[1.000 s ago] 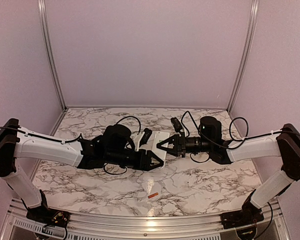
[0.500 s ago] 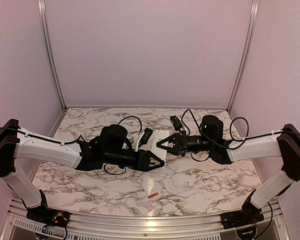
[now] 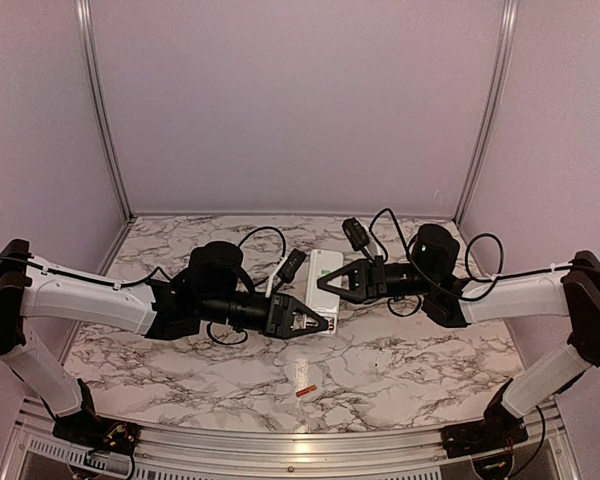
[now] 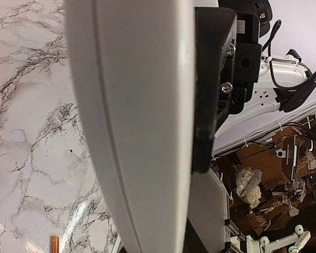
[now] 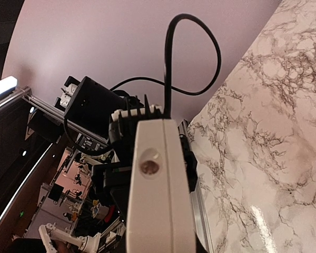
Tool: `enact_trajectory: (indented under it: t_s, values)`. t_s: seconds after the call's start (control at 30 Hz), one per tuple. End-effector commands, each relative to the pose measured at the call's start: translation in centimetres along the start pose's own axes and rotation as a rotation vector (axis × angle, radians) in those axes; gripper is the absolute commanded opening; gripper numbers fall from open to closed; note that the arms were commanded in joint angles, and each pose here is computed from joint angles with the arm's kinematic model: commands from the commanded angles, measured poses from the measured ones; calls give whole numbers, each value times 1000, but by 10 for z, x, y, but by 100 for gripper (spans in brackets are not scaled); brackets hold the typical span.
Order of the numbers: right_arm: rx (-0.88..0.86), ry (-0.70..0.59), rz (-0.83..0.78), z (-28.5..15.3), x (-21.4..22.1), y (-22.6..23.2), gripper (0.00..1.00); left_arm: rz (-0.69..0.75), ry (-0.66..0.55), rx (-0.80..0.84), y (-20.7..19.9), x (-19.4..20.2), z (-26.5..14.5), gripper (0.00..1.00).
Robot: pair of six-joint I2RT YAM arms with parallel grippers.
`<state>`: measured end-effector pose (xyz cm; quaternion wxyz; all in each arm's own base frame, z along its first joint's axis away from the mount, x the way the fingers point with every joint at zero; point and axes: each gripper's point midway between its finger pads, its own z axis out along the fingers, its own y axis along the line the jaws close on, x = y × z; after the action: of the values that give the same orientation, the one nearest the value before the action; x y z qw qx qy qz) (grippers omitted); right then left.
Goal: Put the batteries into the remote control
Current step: Load the battery into the battery compartment.
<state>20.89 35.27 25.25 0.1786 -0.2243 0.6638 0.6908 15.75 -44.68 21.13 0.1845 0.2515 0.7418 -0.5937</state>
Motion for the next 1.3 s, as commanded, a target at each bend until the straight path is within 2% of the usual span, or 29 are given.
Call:
enact_trajectory:
  t_s: [0.0,0.3,0.4,0.67,0.8,0.93,1.0,1.13,1.27]
  values:
    - [65,-42,92,4,-8,-8,0,44,27,-62,18,13,1,21]
    - [154,-42,110,3,-3,-32,0,123,6,-79,5,-3,-3,53]
    - [152,-41,108,3,-2,-32,0,131,-17,-70,-1,-8,-6,61]
    - [139,-48,96,3,-4,-29,0,81,-43,-87,8,-14,-5,63]
    - [121,-42,72,3,-4,-23,0,106,-80,-113,14,-23,-20,66]
    - [104,-34,34,1,-5,-14,0,241,-178,-183,10,-40,-53,78]
    - [110,-28,30,1,-4,-14,0,324,-200,-230,7,-45,-66,81]
    - [124,-24,32,1,-2,-18,0,562,-226,-292,-7,-46,-86,81]
    - [147,-28,69,1,-1,-25,0,865,-174,-369,-17,-28,-82,76]
